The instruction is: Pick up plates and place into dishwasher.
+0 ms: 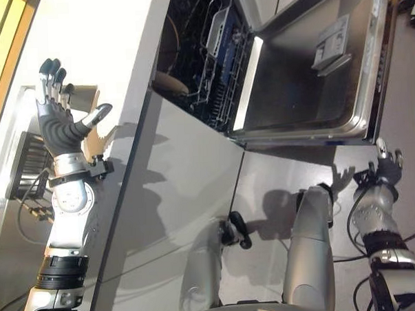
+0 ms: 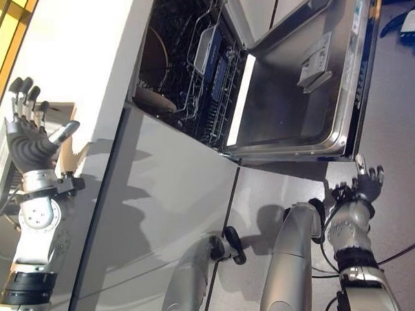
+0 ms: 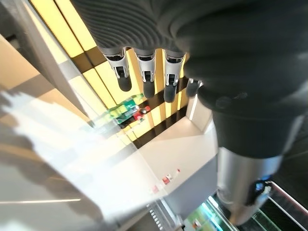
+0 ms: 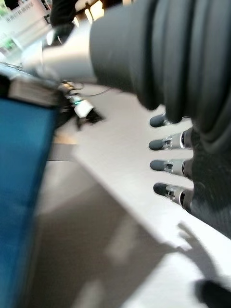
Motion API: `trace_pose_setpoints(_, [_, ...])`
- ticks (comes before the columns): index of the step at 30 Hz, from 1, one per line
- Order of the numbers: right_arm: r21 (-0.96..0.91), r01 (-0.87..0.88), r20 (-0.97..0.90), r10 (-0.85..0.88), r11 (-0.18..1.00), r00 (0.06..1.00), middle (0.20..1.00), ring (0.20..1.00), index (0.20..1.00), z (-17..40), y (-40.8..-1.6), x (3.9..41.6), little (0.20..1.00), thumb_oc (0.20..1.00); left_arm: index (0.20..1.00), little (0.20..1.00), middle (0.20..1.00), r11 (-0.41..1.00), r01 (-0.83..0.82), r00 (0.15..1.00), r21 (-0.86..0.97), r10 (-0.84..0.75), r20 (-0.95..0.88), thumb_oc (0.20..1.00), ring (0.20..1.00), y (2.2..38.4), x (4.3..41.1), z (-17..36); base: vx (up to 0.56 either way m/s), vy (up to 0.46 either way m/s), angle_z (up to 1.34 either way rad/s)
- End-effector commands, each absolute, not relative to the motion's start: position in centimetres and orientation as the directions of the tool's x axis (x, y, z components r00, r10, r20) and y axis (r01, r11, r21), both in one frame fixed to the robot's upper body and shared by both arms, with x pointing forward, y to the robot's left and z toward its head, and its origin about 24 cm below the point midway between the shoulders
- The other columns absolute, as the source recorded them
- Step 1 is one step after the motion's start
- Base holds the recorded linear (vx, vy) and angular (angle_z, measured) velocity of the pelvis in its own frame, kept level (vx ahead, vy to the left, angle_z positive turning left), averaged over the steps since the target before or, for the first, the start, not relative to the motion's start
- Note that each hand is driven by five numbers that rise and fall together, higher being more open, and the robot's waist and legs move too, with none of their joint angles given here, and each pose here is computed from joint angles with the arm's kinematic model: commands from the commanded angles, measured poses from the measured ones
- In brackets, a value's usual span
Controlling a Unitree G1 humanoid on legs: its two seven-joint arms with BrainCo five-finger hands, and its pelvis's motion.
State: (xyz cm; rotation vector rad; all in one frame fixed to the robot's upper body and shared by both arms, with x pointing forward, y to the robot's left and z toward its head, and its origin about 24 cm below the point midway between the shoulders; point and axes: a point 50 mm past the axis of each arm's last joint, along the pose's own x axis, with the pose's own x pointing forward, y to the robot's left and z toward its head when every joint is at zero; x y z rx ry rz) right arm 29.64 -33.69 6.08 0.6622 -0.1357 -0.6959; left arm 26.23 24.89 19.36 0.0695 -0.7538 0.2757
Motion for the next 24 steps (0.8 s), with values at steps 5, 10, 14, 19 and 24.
trace_pose_setpoints(5, [0.451,0.073,0.273,-0.215,0.89,0.938,1.0,1.0,1.0,14.6,-29.3,34.6,1.0,1.0,1.0,1.0,1.0,0.975,-0.185,0.728,-0.122,0.22,0.649,1.0,1.0,23.1,26.8,17.8,-0.01,-0.06,0.07])
trace_pose_setpoints(10, [0.305,-0.105,0.411,-0.031,0.946,0.911,1.0,1.0,1.0,18.4,-25.8,35.2,1.0,1.0,1.0,1.0,1.0,0.974,-0.189,0.731,-0.126,0.225,0.644,1.0,1.0,23.5,27.1,17.9,0.01,-0.009,-0.05])
trace_pose_setpoints(14, [0.187,-0.221,0.456,0.115,0.957,0.883,1.0,1.0,1.0,19.9,-22.9,34.8,1.0,1.0,1.0,1.0,1.0,0.972,-0.193,0.73,-0.131,0.231,0.643,1.0,1.0,23.9,27.1,17.9,0.02,0.017,-0.02])
trace_pose_setpoints(19, [0.079,-0.341,0.465,0.268,0.937,0.844,1.0,1.0,1.0,20.3,-20.1,33.9,1.0,1.0,1.0,1.0,1.0,0.971,-0.195,0.731,-0.136,0.236,0.641,1.0,1.0,24.4,27.0,18.1,0.03,0.016,0.03])
trace_pose_setpoints(24, [0.0,-0.453,0.469,0.4,0.892,0.787,1.0,1.0,1.0,20.6,-17.2,33.2,1.0,1.0,1.0,1.0,1.0,0.972,-0.194,0.736,-0.136,0.236,0.634,1.0,1.0,24.4,27.2,18.3,0.07,0.011,0.04])
